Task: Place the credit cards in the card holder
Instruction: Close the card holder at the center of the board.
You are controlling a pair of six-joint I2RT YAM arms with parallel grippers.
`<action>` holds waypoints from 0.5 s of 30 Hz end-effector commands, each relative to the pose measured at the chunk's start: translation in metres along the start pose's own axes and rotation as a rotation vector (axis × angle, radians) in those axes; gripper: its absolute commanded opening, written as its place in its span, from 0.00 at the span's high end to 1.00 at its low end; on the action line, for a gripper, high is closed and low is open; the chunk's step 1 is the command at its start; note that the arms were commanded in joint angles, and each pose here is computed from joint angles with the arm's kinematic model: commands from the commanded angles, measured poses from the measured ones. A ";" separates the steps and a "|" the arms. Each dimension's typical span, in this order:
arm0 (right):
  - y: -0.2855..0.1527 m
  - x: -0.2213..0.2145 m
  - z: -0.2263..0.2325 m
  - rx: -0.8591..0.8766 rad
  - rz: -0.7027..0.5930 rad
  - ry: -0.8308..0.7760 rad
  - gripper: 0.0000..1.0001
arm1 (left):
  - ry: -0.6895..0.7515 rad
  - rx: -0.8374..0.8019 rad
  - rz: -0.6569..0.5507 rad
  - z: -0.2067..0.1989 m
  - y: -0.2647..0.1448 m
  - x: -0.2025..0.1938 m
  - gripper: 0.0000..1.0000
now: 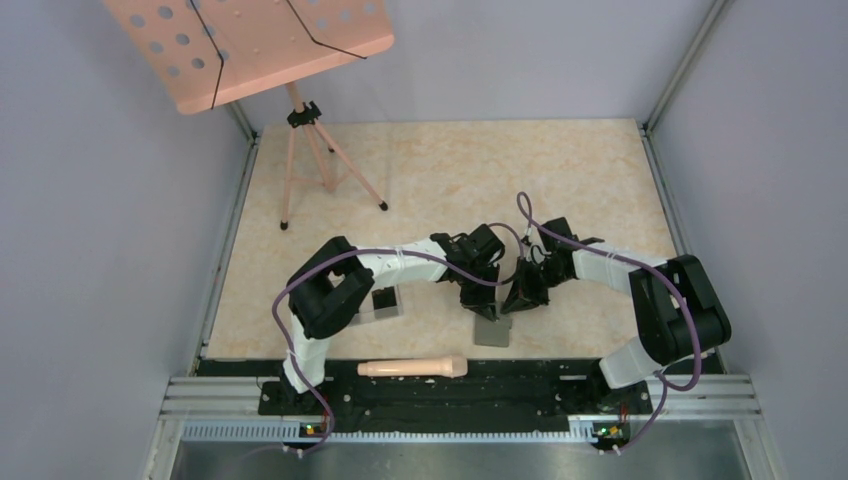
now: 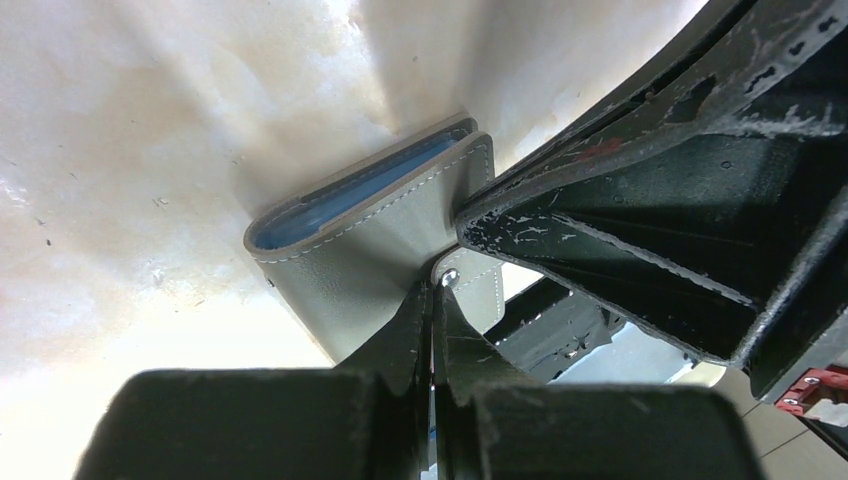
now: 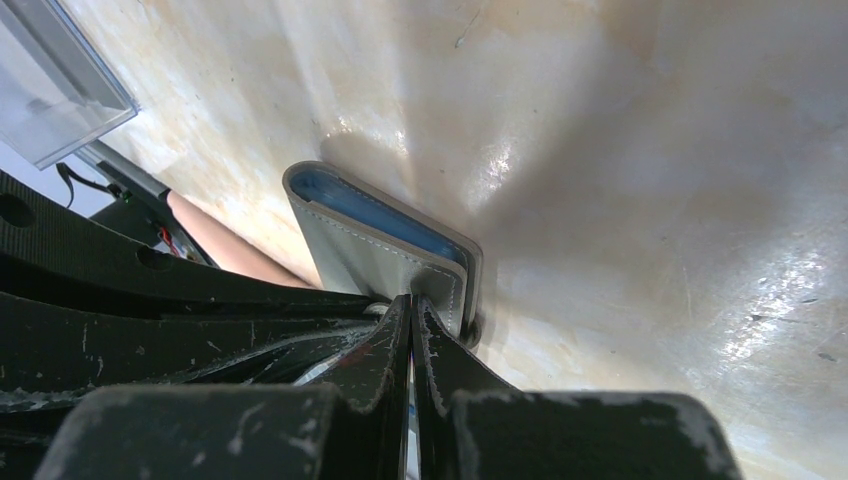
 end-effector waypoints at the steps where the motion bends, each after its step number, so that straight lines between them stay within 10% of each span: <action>1: -0.009 0.014 0.010 0.012 -0.066 -0.074 1.00 | 0.026 0.035 0.036 0.004 -0.006 -0.015 1.00; 15: -0.023 -0.018 0.020 0.052 -0.043 -0.080 1.00 | 0.029 0.068 0.040 0.009 -0.002 -0.017 1.00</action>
Point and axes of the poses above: each gripper's point midway between its finger pads, its own y axis out along the fingers, its own z axis along the line the jaws close on, x = y × z, the point moved 6 cm from there along -y, back along the fingers, and after that the axes turned 12 degrees about -y, right-handed, at the moved point
